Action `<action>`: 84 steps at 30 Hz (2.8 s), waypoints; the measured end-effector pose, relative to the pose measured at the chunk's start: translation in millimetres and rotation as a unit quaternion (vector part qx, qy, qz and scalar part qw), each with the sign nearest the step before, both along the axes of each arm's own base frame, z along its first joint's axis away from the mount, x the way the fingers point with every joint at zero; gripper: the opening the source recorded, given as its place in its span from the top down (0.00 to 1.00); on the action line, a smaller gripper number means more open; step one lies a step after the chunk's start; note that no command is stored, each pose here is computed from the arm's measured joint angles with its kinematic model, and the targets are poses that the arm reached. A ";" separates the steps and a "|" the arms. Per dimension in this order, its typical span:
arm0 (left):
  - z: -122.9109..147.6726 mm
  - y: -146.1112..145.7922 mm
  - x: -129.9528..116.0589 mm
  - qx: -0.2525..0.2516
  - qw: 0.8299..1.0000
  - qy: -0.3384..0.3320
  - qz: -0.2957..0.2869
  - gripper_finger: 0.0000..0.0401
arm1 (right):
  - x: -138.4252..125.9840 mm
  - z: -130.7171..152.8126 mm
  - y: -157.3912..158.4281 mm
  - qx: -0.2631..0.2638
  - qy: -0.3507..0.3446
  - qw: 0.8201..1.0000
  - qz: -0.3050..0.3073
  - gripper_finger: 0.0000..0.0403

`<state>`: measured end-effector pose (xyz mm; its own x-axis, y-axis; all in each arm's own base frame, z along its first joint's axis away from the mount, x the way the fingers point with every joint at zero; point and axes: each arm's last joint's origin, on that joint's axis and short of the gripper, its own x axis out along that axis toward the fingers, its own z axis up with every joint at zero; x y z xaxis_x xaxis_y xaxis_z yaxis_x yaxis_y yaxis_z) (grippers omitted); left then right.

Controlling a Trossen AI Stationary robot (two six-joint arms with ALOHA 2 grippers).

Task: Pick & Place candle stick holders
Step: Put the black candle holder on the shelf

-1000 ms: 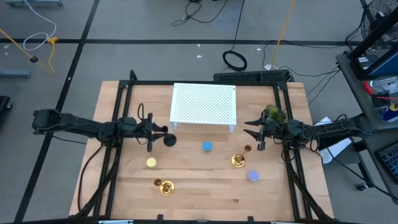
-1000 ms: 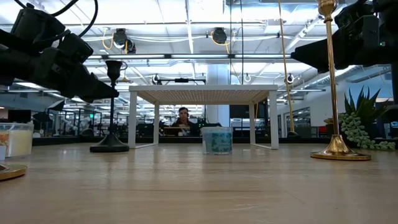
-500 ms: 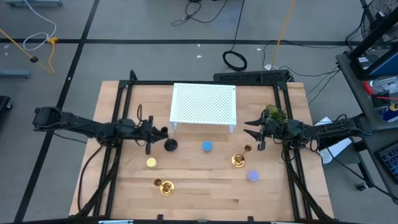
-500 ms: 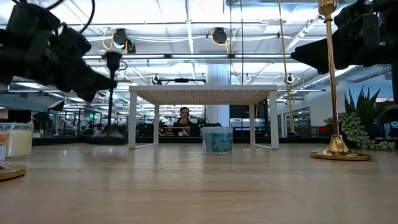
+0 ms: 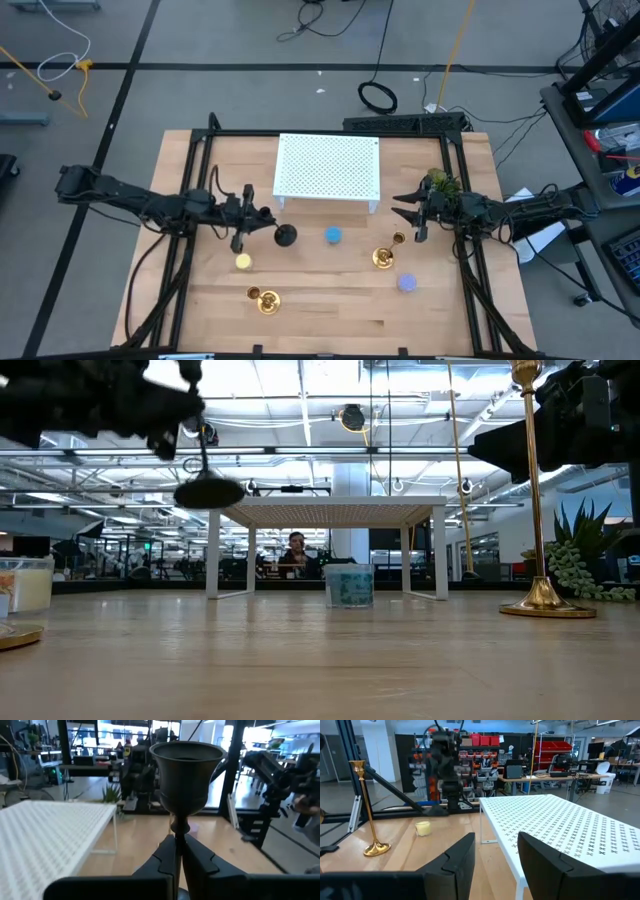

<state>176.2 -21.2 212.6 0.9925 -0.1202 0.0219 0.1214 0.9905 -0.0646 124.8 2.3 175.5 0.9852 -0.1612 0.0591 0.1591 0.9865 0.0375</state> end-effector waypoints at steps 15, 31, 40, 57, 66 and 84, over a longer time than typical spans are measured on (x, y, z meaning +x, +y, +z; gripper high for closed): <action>107.4 34.0 19.8 0.021 0.992 0.039 0.117 0.95 | 0.0 -0.1 0.0 0.000 0.001 1.000 0.000 0.64; 98.7 142.6 46.2 0.026 0.964 0.075 0.253 0.96 | 0.0 -0.1 0.0 -0.004 0.001 1.000 0.000 0.64; 74.7 172.4 52.7 -0.007 0.952 0.114 0.284 0.95 | 0.1 -0.8 0.0 -0.004 0.005 1.000 0.000 0.64; 70.3 178.1 52.5 0.005 0.949 0.125 0.290 0.90 | 0.2 -0.9 0.0 -0.004 0.005 1.000 0.000 0.64; 69.9 178.0 52.4 0.005 0.949 0.127 0.289 0.90 | 0.2 -0.9 0.0 -0.004 0.005 1.000 0.000 0.64; 69.9 178.1 52.3 0.010 0.948 0.129 0.291 0.63 | 0.2 -0.9 0.0 -0.004 0.005 1.000 0.000 0.64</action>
